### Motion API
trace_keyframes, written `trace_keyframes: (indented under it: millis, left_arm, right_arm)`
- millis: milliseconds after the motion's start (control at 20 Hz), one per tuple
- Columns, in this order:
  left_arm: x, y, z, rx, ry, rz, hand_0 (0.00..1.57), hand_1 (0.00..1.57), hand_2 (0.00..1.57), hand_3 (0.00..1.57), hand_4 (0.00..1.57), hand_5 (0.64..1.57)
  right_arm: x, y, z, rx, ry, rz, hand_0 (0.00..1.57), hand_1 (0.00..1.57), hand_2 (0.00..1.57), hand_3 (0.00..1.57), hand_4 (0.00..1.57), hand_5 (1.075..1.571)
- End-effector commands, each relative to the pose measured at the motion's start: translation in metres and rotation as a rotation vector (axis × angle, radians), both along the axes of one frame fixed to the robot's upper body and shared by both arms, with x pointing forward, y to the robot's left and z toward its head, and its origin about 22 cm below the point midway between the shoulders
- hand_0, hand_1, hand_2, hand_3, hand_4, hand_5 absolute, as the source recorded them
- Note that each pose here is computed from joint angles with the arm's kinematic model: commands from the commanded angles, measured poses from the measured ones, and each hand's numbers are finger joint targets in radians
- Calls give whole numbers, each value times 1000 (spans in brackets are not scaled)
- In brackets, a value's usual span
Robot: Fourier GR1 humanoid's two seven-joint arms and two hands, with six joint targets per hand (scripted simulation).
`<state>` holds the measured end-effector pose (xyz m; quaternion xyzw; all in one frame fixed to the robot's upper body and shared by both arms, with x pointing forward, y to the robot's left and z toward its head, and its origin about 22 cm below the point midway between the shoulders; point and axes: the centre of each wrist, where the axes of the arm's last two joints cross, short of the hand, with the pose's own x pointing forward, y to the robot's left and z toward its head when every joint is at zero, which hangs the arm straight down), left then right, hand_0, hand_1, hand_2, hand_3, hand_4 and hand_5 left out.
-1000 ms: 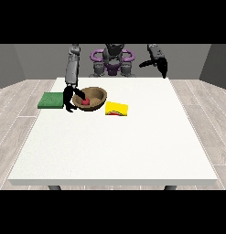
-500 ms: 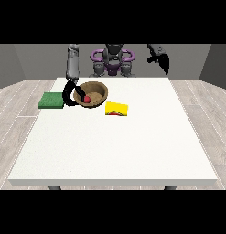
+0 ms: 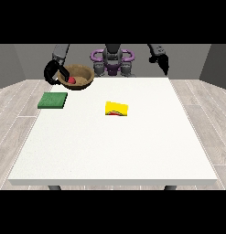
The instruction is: Pick the cup and pour the ball into the bowl, then pick the bowl and place it on the pad
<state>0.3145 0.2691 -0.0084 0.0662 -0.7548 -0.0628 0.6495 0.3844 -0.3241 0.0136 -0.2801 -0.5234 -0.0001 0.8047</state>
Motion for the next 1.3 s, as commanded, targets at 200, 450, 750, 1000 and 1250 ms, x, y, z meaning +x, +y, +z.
trace_keyframes:
  millis: [200, 450, 750, 1000, 1250]
  left_arm:
    - [-4, 4, -12, -5, 7, 55, 0, 0, 0, 0, 1029, 1430]
    - [3, 42, 23, -34, -75, 28, 0, 0, 0, 0, 1254, 1503]
    - [-15, 180, 96, -59, -244, 133, 0, 0, 0, 0, 1296, 1571]
    - [-33, 215, 94, -78, -276, 140, 0, 0, 0, 0, 1248, 1569]
    - [-23, 211, 110, -68, -269, 140, 0, 0, 0, 0, 1187, 1557]
  right_arm:
    - [-7, 0, 9, 33, -18, 6, 1571, 1571, 1571, 728, 777, 1571]
    - [-31, -97, 40, -10, -67, -27, 1571, 1571, 1571, 217, 878, 1570]
    - [-48, -115, 31, -1, -178, -65, 1571, 1571, 1571, 0, 864, 1570]
    - [-51, -129, 42, -18, -214, -95, 1571, 1571, 1571, 0, 793, 1566]
    - [-52, -125, 25, -13, -216, -133, 1571, 1571, 1571, 0, 685, 1567]
